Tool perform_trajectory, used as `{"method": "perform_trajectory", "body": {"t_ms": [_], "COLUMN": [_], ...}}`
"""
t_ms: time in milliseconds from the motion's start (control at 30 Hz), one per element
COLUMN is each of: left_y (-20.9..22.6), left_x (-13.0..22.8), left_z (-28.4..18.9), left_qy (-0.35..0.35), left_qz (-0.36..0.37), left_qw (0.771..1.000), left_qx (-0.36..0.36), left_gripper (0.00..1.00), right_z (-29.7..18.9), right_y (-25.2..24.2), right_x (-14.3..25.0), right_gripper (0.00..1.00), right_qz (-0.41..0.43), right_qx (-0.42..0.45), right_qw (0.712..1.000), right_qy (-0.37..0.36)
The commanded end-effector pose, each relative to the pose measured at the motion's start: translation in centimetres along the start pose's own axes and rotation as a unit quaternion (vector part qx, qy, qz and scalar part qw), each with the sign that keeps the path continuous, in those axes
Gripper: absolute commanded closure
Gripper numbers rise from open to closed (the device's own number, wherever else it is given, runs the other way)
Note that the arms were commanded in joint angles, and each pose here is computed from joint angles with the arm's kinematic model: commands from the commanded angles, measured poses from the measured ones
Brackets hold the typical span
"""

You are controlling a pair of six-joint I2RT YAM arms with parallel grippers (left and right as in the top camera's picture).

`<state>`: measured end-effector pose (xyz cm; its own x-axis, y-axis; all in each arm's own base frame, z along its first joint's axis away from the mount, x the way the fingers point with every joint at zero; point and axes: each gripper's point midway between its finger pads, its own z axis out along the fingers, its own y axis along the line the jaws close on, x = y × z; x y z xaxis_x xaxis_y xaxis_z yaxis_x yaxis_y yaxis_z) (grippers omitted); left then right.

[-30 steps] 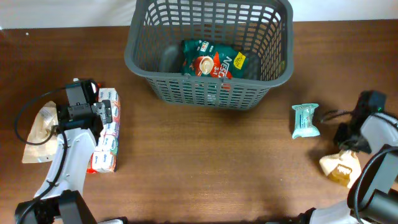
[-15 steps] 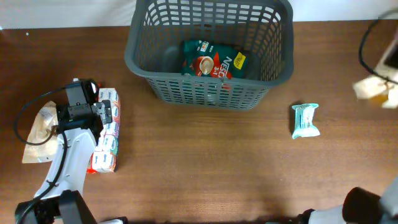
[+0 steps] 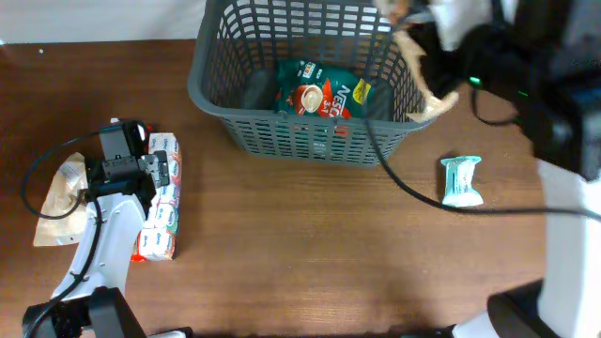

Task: Pack container
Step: 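Carry the clear bread bag into the basket and release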

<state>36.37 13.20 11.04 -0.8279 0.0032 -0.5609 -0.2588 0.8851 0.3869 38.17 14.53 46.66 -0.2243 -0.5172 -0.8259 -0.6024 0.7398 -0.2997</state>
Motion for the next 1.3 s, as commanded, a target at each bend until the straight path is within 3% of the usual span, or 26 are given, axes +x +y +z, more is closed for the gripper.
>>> {"method": "perform_trajectory", "body": {"t_ms": [0,133,333,600,633,700,767,800,967,1267], "left_y": [0.5,0.5,0.5,0.5,0.5,0.5,0.5,0.5,0.5,0.5], "left_x": [-0.5,-0.5,-0.5,-0.5,-0.5,-0.5,-0.5,-0.5,-0.5,-0.5], "left_z": [-0.4,-0.4,-0.4,-0.4,-0.4,-0.4,-0.4,-0.4,-0.4,-0.4], "left_qy": [-0.007,-0.007,-0.007,-0.007,-0.007,-0.007,-0.007,-0.007,-0.007,-0.007], "left_qz": [0.001,0.001,0.001,0.001,0.001,0.001,0.001,0.001,0.001,0.001], "left_qw": [1.000,1.000,1.000,1.000,1.000,1.000,1.000,1.000,1.000,1.000], "left_qx": [-0.006,-0.006,-0.006,-0.006,-0.006,-0.006,-0.006,-0.006,-0.006,-0.006], "left_gripper": [0.01,0.01,0.01,0.01,0.01,0.01,0.01,0.01,0.01,0.01], "right_z": [5.5,11.3,19.9,24.7,24.9,25.0,25.0,24.8,21.5,4.7], "right_y": [1.0,1.5,3.3,5.7,5.6,5.6,5.4,5.1,1.9,-8.2], "right_x": [0.4,2.3,8.6,13.5,13.7,13.9,14.0,13.9,11.2,6.7], "right_gripper": [0.96,0.96,0.97,0.95,0.90,0.65,0.55,0.48,0.48,0.47], "right_qz": [-0.083,-0.102,-0.074,-0.027,-0.018,-0.006,0.007,0.017,0.065,0.120], "right_qx": [-0.031,-0.056,-0.115,-0.168,-0.163,-0.161,-0.155,-0.143,-0.054,0.166], "right_qw": [0.996,0.992,0.983,0.970,0.971,0.970,0.971,0.972,0.979,0.970], "right_qy": [0.014,0.041,0.118,0.171,0.176,0.180,0.185,0.188,0.184,0.132]}}
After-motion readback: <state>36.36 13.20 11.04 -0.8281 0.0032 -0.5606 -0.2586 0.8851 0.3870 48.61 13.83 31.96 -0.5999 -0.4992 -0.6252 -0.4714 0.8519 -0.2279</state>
